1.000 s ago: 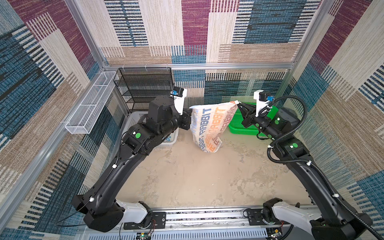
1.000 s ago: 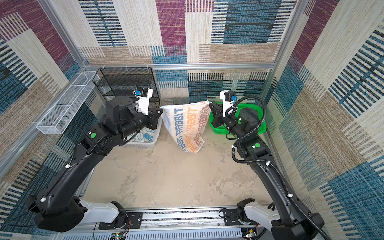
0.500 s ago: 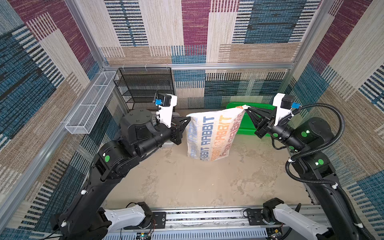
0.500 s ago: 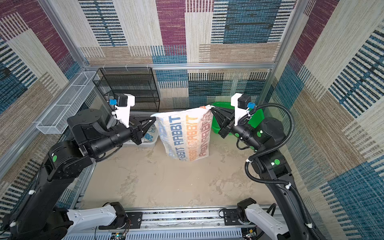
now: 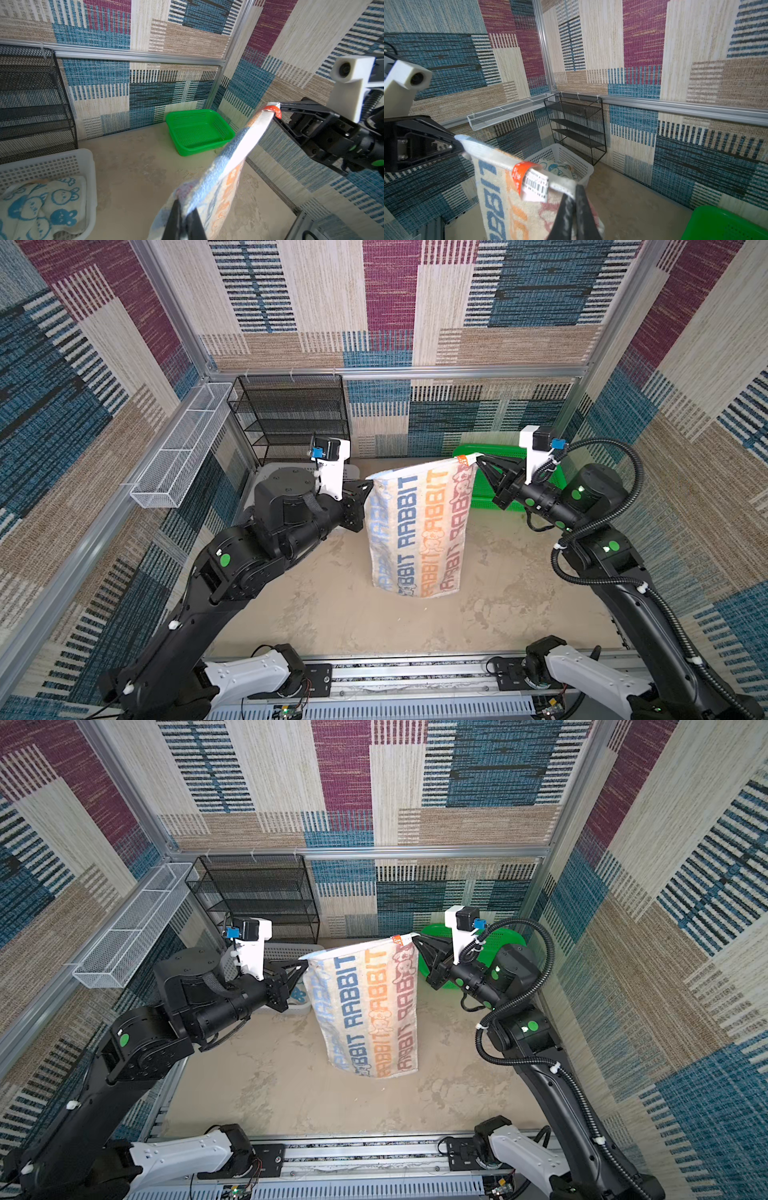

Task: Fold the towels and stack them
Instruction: 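Lift the towel with both grippers and spread it apart between them, then lower the spread towel flat onto the table with both grippers, then fold the held edge over toward the robot with both grippers and release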

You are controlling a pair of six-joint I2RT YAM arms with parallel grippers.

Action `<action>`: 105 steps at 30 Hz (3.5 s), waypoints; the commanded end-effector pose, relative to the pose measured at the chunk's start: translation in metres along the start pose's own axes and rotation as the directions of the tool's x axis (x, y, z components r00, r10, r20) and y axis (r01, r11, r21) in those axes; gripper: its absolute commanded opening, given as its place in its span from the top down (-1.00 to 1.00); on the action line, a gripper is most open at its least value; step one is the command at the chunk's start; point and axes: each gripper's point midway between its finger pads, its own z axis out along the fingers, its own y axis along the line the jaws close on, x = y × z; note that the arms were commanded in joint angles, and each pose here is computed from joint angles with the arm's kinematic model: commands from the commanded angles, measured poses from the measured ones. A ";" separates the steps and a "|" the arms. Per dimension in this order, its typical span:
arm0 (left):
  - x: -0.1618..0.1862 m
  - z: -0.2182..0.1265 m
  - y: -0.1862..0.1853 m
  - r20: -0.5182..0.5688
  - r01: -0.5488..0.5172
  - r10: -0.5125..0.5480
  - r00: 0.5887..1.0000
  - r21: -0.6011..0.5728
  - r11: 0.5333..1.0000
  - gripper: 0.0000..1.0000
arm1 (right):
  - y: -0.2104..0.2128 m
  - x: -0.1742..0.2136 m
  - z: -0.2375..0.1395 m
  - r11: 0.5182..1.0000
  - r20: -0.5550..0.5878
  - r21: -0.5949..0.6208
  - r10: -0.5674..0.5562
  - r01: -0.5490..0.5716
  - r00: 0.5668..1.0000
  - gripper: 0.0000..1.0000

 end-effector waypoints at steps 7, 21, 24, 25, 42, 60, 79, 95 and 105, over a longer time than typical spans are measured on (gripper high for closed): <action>-0.008 0.016 0.018 0.030 -0.043 0.047 0.998 -0.127 0.991 1.00 | -0.010 -0.006 0.004 0.998 0.027 0.048 -0.039 0.038 0.999 1.00; -0.012 -0.004 0.004 0.042 -0.001 0.002 0.999 -0.023 1.000 1.00 | 0.017 -0.028 -0.024 0.997 0.072 -0.017 -0.067 0.069 0.995 1.00; -0.016 -0.017 -0.003 0.058 0.008 -0.009 0.998 0.030 1.000 1.00 | 0.029 -0.038 -0.031 0.995 0.098 -0.063 -0.064 0.071 0.993 1.00; -0.017 -0.020 -0.005 0.060 0.011 -0.014 0.998 0.043 0.999 1.00 | 0.034 -0.042 -0.033 0.994 0.110 -0.078 -0.066 0.075 0.992 1.00; -0.003 0.029 0.029 0.002 -0.067 0.069 0.998 -0.194 0.979 1.00 | -0.027 -0.017 0.000 0.986 0.047 0.160 -0.056 0.048 0.997 1.00; 0.118 0.164 0.125 -0.287 -0.162 0.041 0.957 -0.413 0.896 1.00 | -0.123 0.161 0.068 0.932 -0.241 0.357 0.022 0.067 0.970 1.00; 0.252 0.154 0.105 -0.540 0.031 -0.195 0.819 -0.297 0.954 1.00 | -0.113 0.306 0.003 0.885 -0.440 0.452 0.329 -0.110 0.835 1.00; 0.322 0.129 0.092 -0.642 0.043 -0.232 0.731 -0.296 0.954 1.00 | -0.081 0.359 -0.041 0.832 -0.473 0.479 0.514 -0.280 0.716 1.00; 0.361 0.127 0.089 -0.671 0.053 -0.260 0.694 -0.313 0.948 1.00 | -0.069 0.389 -0.056 0.796 -0.484 0.496 0.586 -0.348 0.650 1.00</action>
